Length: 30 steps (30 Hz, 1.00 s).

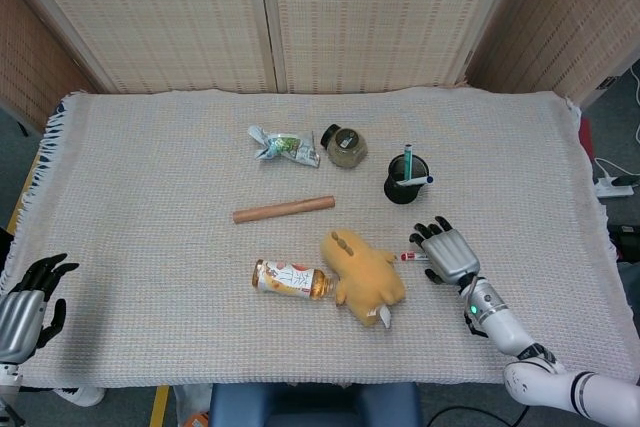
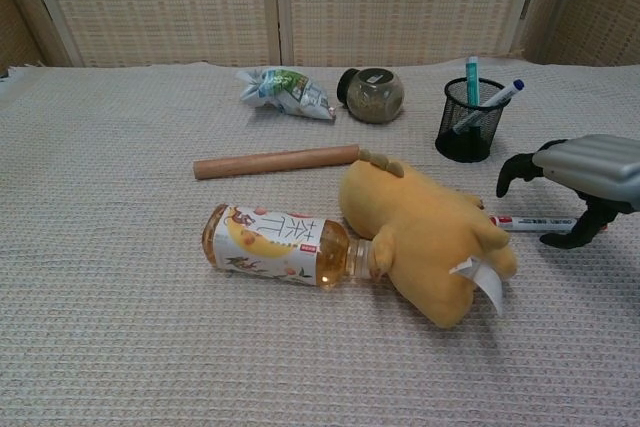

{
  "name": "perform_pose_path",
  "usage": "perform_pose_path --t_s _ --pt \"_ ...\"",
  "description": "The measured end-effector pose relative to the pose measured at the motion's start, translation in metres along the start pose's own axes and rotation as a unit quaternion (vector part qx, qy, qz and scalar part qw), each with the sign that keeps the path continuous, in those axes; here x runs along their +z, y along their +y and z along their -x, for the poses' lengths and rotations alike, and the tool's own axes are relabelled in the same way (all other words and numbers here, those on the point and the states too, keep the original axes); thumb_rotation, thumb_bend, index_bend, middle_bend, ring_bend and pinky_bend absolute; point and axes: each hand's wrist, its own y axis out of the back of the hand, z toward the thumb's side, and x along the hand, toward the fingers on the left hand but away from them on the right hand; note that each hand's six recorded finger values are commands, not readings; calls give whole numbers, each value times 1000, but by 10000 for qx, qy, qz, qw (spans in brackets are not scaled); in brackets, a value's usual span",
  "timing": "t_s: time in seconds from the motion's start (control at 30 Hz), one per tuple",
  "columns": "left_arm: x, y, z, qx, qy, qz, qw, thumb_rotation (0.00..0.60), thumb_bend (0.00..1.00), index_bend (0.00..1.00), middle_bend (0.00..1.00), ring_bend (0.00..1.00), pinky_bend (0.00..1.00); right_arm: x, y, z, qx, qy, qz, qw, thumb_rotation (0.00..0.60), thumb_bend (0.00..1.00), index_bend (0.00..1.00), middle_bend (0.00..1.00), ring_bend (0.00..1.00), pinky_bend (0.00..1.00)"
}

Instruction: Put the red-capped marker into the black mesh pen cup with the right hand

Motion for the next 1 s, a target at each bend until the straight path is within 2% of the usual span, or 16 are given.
perform_pose_path --t_s 0.17,0.53,1.0 --pt "0 -2 -1 -35 3 -16 10000 600 586 225 92 87 354 -6 -4 7 80 -128 23 9999 600 213 304 169 223 134" --pt "-2 -4 -2 -63 47 -37 10000 600 587 226 92 88 354 11 -8 17 88 35 42 9999 600 213 388 192 241 153" --pt "-3 -6 -2 -124 73 -56 9999 600 587 229 92 87 354 -2 -2 22 -51 -184 85 9998 600 213 465 218 275 190"
